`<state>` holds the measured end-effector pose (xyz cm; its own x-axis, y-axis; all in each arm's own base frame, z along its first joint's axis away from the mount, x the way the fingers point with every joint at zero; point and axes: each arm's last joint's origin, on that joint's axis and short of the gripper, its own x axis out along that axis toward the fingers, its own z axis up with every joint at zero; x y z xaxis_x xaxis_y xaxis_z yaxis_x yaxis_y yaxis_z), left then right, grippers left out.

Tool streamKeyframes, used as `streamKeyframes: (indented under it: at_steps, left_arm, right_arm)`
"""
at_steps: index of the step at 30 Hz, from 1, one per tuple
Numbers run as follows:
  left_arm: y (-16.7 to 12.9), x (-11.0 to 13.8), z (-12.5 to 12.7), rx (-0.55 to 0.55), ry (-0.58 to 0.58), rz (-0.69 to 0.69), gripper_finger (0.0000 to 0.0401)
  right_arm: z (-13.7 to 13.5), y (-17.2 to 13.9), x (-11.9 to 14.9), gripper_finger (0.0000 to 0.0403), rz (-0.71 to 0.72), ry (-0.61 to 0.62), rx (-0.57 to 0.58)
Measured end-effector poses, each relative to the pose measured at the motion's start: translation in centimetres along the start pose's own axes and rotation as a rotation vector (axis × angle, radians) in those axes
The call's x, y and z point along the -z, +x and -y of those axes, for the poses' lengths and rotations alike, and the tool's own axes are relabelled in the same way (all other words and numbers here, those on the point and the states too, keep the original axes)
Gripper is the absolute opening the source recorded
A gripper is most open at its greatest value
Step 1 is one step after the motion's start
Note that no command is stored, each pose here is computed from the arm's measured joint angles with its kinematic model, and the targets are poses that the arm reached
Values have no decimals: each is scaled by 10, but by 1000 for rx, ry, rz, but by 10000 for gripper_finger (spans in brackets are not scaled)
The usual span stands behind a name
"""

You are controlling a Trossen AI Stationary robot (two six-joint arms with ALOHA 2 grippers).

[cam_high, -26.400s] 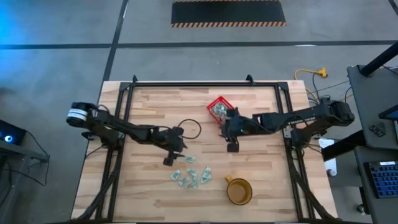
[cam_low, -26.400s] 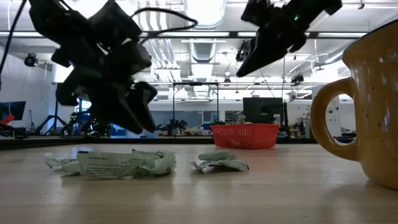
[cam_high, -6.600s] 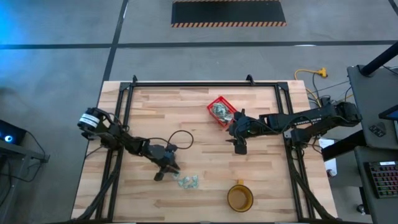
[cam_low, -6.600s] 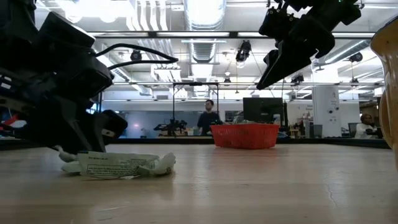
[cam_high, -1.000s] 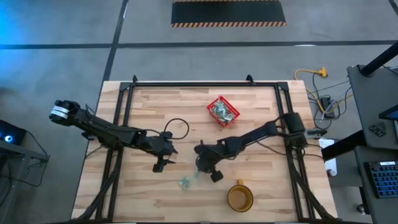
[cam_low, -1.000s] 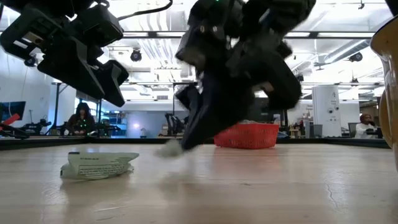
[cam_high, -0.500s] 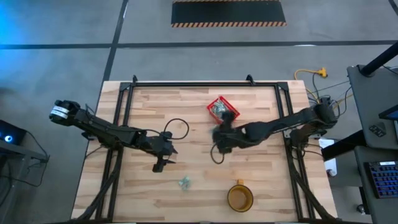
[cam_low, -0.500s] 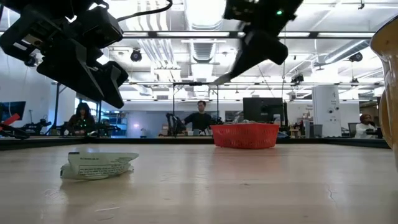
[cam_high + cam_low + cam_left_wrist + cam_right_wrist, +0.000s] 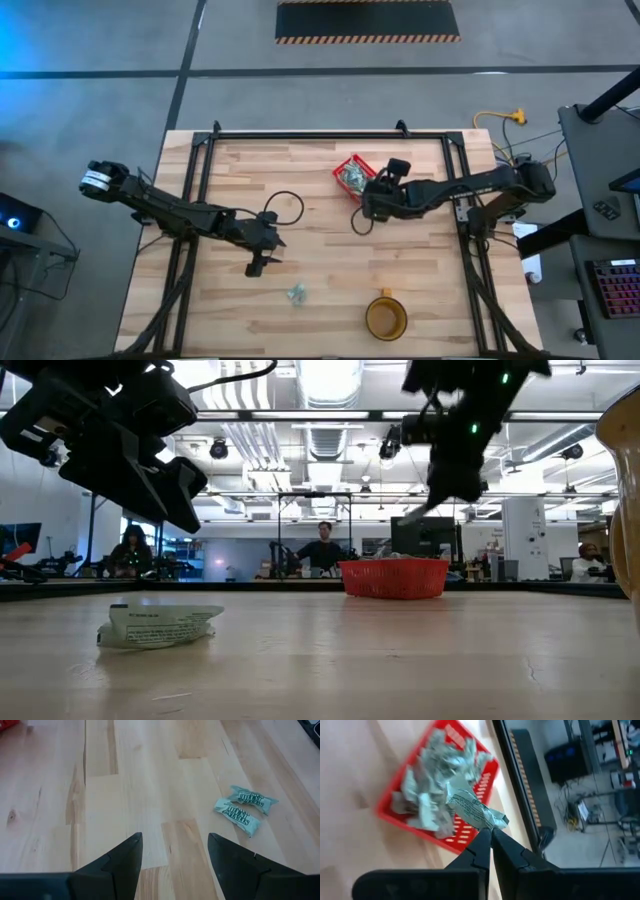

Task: Pick and place Stevia / Truvia into bins
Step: Put the stevia packet into the red basket

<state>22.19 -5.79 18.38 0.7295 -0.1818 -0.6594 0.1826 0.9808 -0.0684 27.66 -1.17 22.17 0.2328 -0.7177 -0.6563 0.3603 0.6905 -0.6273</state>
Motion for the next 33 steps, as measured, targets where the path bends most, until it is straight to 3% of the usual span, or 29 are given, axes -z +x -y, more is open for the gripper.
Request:
streamKeyframes:
  at_steps: [4,9,17,21,28,33]
  left_arm:
    - [0,0,0,0,0,0,208]
    - [0,0,0,0,1,0,208]
    - [0,0,0,0,0,3,208]
    - [0,-1,0,1,0,8,208]
    - [1,-3,1,9,1,36,208]
    - [15,0,8,90,18,50,208]
  right_arm:
    - [4,25,8,8,-19,25,16]
    - [14,46,9,8,-15,41,-53]
    - [33,64,11,15,-62,91,-97]
    - [34,67,10,51,-42,93,-182]
    - [36,66,8,132,-35,132,-151]
    - [32,51,4,158,22,104,-199]
